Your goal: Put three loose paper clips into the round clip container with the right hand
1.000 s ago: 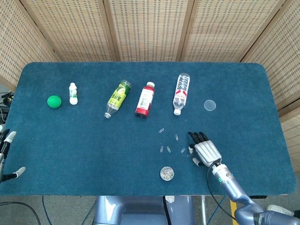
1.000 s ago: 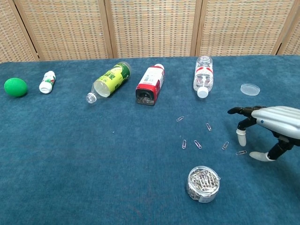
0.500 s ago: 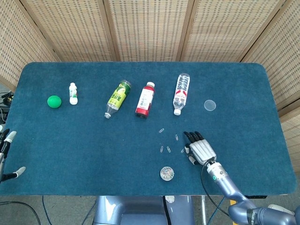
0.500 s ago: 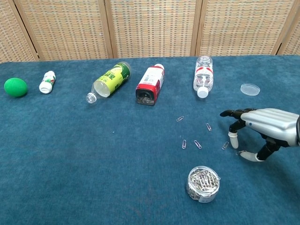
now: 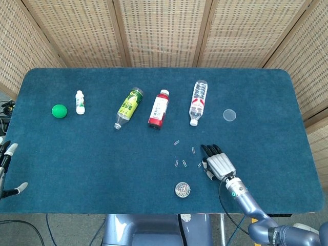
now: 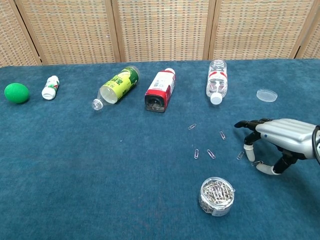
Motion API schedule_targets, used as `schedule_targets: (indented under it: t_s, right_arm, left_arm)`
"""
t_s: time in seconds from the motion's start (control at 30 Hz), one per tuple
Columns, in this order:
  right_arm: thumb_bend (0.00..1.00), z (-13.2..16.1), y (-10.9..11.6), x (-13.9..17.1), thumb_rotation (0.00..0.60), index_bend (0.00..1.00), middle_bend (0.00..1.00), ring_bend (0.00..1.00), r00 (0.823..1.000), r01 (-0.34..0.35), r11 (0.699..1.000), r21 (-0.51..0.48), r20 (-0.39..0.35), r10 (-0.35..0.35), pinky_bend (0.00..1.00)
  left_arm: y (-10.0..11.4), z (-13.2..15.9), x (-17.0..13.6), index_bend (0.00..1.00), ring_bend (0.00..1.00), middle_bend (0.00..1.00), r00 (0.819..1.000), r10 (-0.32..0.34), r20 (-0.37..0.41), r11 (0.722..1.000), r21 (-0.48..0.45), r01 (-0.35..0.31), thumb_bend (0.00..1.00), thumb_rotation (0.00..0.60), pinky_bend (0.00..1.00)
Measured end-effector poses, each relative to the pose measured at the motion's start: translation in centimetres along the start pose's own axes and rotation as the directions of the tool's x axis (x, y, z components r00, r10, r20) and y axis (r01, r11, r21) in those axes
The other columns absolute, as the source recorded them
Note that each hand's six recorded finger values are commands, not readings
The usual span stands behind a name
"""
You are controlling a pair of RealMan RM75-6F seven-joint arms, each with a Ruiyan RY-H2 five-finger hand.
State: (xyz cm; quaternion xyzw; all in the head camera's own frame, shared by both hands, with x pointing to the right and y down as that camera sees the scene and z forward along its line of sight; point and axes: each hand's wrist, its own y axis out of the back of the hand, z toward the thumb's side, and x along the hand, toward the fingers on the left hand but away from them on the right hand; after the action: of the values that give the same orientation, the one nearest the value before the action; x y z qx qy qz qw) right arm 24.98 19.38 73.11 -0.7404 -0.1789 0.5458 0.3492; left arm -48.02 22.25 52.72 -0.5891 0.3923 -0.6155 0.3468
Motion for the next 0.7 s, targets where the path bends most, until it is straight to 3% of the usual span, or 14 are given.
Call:
schedule_targets:
  t_s: [0.33,0.7]
  right_arm:
    - [0.43,0.66,-0.26,-0.39,0.600,0.61,0.00,0.00,1.000,-0.009,1.000,0.014,-0.006,0.009,0.00]
    - [0.45,0.68,-0.15,-0.42,0.600,0.65,0.00,0.00,1.000,0.004,1.000,0.017,0.001,-0.004,0.00]
  left_arm:
    - [0.00,-0.07,0.03,0.00,0.00,0.00,1.000,0.000,-0.001,1.000,-0.001,0.000,0.00,0.600,0.00]
    - [0.06,-0.10,0.02,0.00,0.00,0.00,1.000,0.001,0.000,1.000,-0.003,-0.001,0.00,0.600,0.00]
